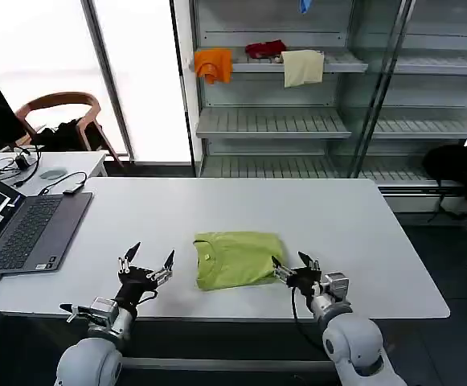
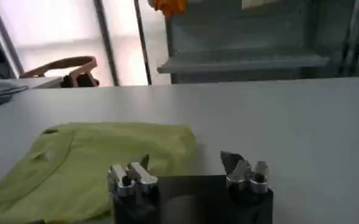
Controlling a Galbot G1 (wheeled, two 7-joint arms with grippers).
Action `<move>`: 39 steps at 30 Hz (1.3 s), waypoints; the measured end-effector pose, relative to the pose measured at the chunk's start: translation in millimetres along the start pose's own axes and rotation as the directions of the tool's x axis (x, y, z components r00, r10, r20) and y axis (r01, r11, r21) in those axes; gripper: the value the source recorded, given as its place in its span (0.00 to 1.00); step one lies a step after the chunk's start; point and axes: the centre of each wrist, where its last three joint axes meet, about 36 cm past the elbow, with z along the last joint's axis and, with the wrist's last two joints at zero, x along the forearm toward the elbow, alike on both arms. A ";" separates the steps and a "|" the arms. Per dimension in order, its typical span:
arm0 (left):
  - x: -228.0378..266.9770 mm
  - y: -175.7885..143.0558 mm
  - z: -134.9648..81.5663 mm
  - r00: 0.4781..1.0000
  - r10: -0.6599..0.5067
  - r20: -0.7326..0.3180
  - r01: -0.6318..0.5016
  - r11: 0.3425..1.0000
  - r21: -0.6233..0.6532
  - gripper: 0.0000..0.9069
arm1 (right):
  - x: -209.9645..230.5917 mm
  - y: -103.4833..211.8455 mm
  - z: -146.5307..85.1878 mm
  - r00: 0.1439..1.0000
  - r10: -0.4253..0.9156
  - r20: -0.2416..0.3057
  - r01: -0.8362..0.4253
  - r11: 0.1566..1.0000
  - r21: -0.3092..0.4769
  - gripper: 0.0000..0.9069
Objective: Fold and organize the clothes.
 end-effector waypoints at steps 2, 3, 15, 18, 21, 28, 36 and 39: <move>0.3 0.8 1.0 1.000 -0.002 -0.001 0.002 1.000 0.000 1.00 | 0.7 2.5 3.5 1.000 0.006 -0.009 -0.006 0.999 0.038 1.00; 0.3 1.3 1.4 1.000 -0.003 -0.001 0.003 1.000 0.000 1.00 | 1.2 3.2 5.0 1.000 0.010 -0.012 -0.009 0.998 0.054 1.00; -4.4 1.4 4.4 1.000 -0.001 0.000 0.001 1.000 0.000 1.00 | 13.0 5.7 14.8 0.999 0.046 -0.017 -0.043 0.987 0.154 1.00; -4.8 2.7 3.5 1.000 -0.004 0.003 0.004 1.000 0.001 1.00 | 15.5 5.1 12.6 0.998 0.057 0.000 -0.056 0.986 0.159 1.00; -3.6 4.6 2.2 1.000 -0.006 0.005 0.006 1.000 0.004 1.00 | 20.0 1.6 8.4 0.996 0.080 0.030 -0.084 0.982 0.171 1.00; -0.2 14.2 5.8 1.000 -0.018 -0.011 0.019 0.999 0.047 1.00 | 34.8 -33.9 3.7 0.975 0.192 0.111 -0.212 0.954 0.212 1.00; -3.7 33.0 8.6 0.998 -0.058 -0.021 0.060 0.990 0.129 1.00 | 51.7 -95.0 8.3 0.927 0.338 0.160 -0.370 0.892 0.261 1.00; -6.2 34.0 10.5 0.998 -0.058 -0.016 0.060 0.985 0.159 1.00 | 55.5 -105.9 7.2 0.917 0.359 0.175 -0.396 0.878 0.270 1.00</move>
